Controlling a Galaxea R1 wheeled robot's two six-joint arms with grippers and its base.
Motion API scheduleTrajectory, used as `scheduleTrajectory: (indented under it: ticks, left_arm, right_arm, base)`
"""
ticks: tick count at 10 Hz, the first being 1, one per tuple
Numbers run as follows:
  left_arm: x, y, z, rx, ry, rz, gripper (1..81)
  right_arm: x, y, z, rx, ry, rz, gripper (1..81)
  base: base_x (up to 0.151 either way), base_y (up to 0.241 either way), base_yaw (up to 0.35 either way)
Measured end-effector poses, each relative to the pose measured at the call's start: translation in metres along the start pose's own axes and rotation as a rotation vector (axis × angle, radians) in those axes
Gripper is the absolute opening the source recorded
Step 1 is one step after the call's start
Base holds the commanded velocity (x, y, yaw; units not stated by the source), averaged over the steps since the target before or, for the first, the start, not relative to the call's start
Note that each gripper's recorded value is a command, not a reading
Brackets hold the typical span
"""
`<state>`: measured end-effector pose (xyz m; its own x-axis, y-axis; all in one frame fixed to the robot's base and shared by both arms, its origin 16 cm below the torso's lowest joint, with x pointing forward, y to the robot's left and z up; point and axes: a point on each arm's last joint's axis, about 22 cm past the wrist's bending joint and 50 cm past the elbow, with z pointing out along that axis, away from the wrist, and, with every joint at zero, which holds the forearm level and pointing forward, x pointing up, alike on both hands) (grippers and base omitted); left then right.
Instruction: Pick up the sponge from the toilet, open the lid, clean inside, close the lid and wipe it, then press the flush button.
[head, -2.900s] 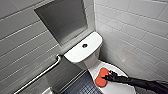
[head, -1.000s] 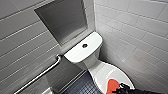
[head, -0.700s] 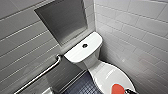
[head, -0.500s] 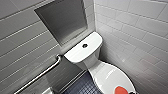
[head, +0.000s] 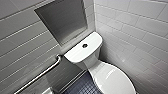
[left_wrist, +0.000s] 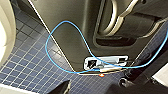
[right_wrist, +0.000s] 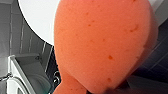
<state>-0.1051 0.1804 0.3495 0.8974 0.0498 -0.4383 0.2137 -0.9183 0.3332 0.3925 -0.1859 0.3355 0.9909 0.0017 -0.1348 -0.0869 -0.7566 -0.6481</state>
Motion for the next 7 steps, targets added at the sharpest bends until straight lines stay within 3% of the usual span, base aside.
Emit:
scheduleTrajectory:
  ticks: [2,3,5,7]
  left_arm:
    - [0.02,-0.005,-0.003,0.007,0.022,0.007,81.1]
    - [0.03,-0.007,-0.004,0.008,0.032,0.004,81.1]
    - [0.051,-0.004,-0.008,-0.004,0.056,-0.006,81.1]
    - [0.064,0.006,-0.016,-0.025,0.074,0.0,81.1]
  right_arm:
    - [-0.042,0.017,-0.004,-0.022,-0.014,0.042,1.0]
    - [-0.083,0.029,-0.007,-0.043,-0.053,0.078,1.0]
    - [-0.148,0.058,-0.01,-0.102,-0.103,0.127,1.0]
    - [-0.2,0.08,-0.008,-0.16,-0.117,0.152,1.0]
  base:
    - [0.0,0.0,0.0]
    - [0.0,0.0,0.0]
    - [0.0,0.0,0.0]
    - [0.0,0.0,0.0]
